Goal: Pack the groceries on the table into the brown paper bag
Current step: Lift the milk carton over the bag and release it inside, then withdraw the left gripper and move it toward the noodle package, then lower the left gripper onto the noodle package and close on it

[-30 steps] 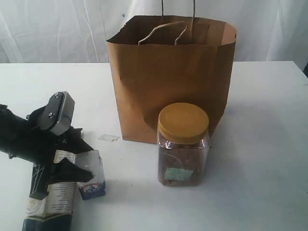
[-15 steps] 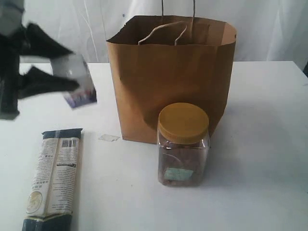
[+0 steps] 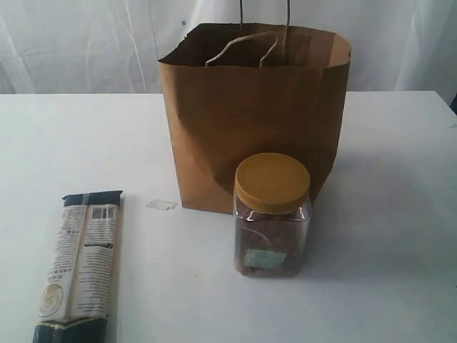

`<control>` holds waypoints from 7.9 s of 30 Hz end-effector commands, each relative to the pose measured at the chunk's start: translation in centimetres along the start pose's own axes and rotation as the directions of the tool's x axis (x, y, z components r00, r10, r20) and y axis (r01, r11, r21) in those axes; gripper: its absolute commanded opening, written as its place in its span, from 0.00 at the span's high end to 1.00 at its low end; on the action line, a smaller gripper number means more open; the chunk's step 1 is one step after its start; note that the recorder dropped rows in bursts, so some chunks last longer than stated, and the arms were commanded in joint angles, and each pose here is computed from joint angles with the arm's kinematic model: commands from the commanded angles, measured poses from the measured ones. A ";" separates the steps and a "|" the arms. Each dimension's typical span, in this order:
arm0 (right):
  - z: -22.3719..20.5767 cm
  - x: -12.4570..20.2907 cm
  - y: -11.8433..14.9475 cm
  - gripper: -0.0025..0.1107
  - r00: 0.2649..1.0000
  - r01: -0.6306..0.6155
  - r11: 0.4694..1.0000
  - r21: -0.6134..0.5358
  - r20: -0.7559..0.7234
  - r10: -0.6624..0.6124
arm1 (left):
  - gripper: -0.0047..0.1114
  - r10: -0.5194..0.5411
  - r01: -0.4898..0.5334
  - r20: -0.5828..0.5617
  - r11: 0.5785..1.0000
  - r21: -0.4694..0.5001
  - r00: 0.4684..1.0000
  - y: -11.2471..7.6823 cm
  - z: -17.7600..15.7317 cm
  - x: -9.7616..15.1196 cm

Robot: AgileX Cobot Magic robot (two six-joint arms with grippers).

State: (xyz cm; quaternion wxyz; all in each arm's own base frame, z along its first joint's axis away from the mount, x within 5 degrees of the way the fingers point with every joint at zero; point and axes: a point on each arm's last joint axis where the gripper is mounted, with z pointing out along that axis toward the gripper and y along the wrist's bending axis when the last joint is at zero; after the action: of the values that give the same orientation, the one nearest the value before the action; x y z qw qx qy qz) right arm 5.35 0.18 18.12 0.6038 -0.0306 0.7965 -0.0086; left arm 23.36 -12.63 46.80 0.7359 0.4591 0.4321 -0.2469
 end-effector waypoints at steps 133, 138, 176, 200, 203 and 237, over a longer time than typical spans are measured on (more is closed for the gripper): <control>0.0 0.0 0.0 0.98 0.999 -0.033 0.999 0.006 0.012 0.033 | 0.05 -0.817 0.027 -0.513 0.525 -0.851 -0.265 -7.2 -3.7 21.8; 0.0 0.0 0.0 0.98 0.999 -0.033 0.999 0.006 0.012 0.033 | 0.05 -0.833 0.059 -0.503 0.504 -0.862 -0.231 -7.8 -3.3 24.1; 0.0 0.0 0.0 0.98 0.999 -0.033 0.999 0.006 0.012 0.033 | 0.05 -0.868 -0.054 -0.461 0.477 -0.877 -0.185 -8.4 -3.1 30.4; 0.0 0.0 0.0 0.98 0.999 -0.033 0.999 0.006 0.012 0.033 | 0.05 -0.850 -0.064 -0.466 0.494 -0.867 -0.244 -8.9 -3.5 31.5; 0.0 0.0 0.0 0.98 0.999 -0.033 0.999 0.006 0.012 0.033 | 0.06 -0.829 -0.062 -0.495 0.526 -0.848 -0.261 -9.2 -3.6 32.1; 0.0 0.0 0.0 0.98 0.999 -0.033 0.999 0.006 0.012 0.033 | 0.96 -0.570 -0.105 -0.805 0.822 -0.560 -0.166 -5.7 -4.8 23.9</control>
State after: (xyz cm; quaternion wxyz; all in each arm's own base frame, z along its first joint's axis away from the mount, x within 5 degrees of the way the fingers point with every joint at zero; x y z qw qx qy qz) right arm 5.35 0.19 18.12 0.6039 -0.0180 0.7968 0.0018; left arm 29.75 -11.22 19.48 0.1484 0.1664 0.9685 0.1111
